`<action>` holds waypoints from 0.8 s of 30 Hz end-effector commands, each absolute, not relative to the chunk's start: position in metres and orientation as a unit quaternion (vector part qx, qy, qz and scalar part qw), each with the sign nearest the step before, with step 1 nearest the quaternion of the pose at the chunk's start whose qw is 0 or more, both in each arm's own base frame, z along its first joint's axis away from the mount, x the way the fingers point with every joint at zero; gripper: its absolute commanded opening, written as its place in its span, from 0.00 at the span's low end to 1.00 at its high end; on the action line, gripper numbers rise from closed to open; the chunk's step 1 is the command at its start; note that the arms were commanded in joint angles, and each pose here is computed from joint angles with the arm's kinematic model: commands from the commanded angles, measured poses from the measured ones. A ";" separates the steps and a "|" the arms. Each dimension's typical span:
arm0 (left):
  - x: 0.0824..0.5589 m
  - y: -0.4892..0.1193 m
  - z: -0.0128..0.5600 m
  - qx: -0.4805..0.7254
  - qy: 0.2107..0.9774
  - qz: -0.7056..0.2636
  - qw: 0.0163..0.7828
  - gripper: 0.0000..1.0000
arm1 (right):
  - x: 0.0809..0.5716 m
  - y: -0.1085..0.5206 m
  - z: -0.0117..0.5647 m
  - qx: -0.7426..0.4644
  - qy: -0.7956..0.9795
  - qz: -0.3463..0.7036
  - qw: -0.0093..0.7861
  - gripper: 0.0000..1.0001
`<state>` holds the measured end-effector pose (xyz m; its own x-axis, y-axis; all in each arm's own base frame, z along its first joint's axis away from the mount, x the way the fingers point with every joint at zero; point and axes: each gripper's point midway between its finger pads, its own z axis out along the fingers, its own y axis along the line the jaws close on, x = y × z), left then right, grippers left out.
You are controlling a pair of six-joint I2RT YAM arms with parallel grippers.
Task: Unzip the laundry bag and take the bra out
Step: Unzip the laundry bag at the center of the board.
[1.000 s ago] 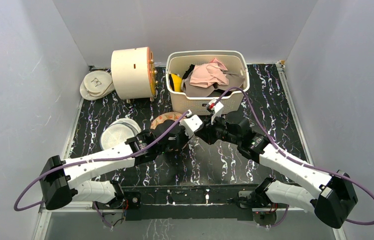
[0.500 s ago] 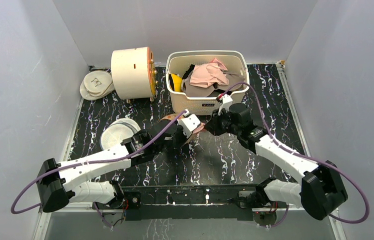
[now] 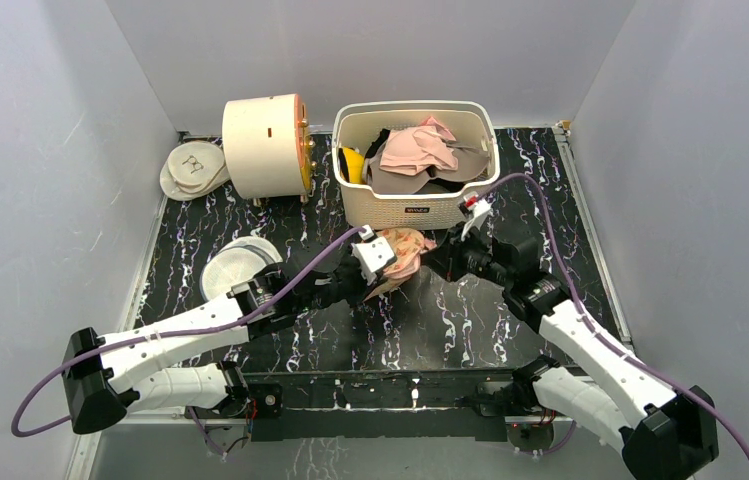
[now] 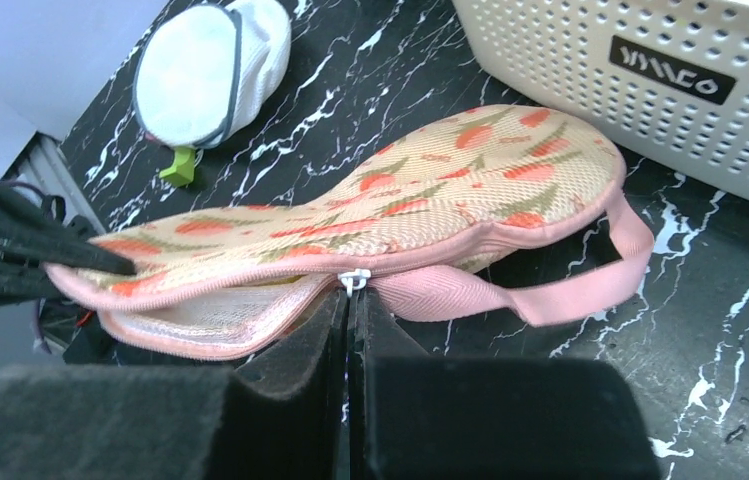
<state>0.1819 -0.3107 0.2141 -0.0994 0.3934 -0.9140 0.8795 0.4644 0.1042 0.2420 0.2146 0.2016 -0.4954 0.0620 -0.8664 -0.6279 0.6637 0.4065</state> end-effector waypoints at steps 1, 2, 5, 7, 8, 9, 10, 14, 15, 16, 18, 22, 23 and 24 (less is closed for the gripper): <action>0.182 -0.313 0.221 0.456 0.692 -0.250 0.501 0.17 | 0.228 0.228 0.224 -0.230 0.732 0.415 0.488 0.00; 0.182 -0.313 0.220 0.457 0.692 -0.252 0.499 0.29 | 0.226 0.230 0.225 -0.236 0.730 0.420 0.484 0.00; 0.181 -0.314 0.218 0.459 0.693 -0.253 0.495 0.49 | 0.223 0.236 0.223 -0.251 0.730 0.432 0.467 0.00; 0.181 -0.315 0.216 0.460 0.695 -0.253 0.492 0.54 | 0.221 0.240 0.222 -0.256 0.730 0.440 0.455 0.00; 0.181 -0.315 0.214 0.462 0.696 -0.252 0.490 0.55 | 0.220 0.242 0.221 -0.258 0.729 0.445 0.451 0.00; 0.182 -0.316 0.212 0.462 0.698 -0.251 0.487 0.56 | 0.218 0.245 0.222 -0.260 0.726 0.450 0.449 0.00; 0.182 -0.316 0.209 0.463 0.701 -0.248 0.483 0.56 | 0.217 0.247 0.223 -0.260 0.725 0.454 0.449 0.00; 0.185 -0.320 0.198 0.466 0.715 -0.237 0.464 0.56 | 0.211 0.256 0.225 -0.262 0.720 0.463 0.446 0.00; 0.185 -0.321 0.196 0.467 0.718 -0.236 0.459 0.56 | 0.210 0.258 0.224 -0.263 0.720 0.464 0.445 0.00; 0.185 -0.322 0.194 0.469 0.720 -0.236 0.455 0.57 | 0.209 0.260 0.223 -0.263 0.721 0.464 0.443 0.00; 0.183 -0.324 0.190 0.471 0.722 -0.239 0.447 0.57 | 0.206 0.264 0.221 -0.266 0.721 0.466 0.439 0.00; 0.185 -0.324 0.188 0.470 0.724 -0.236 0.446 0.53 | 0.203 0.270 0.219 -0.271 0.722 0.465 0.435 0.00; 0.186 -0.324 0.189 0.468 0.725 -0.233 0.448 0.48 | 0.203 0.271 0.219 -0.273 0.721 0.465 0.434 0.00; 0.188 -0.323 0.188 0.466 0.727 -0.229 0.449 0.44 | 0.203 0.272 0.219 -0.274 0.721 0.465 0.434 0.00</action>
<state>0.1812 -0.3174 0.1652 -0.1787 0.5131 -0.8395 0.8936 0.4417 0.0797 0.1961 0.2609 0.1868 -0.5517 -0.0499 -0.8326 -0.7541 0.4565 0.4723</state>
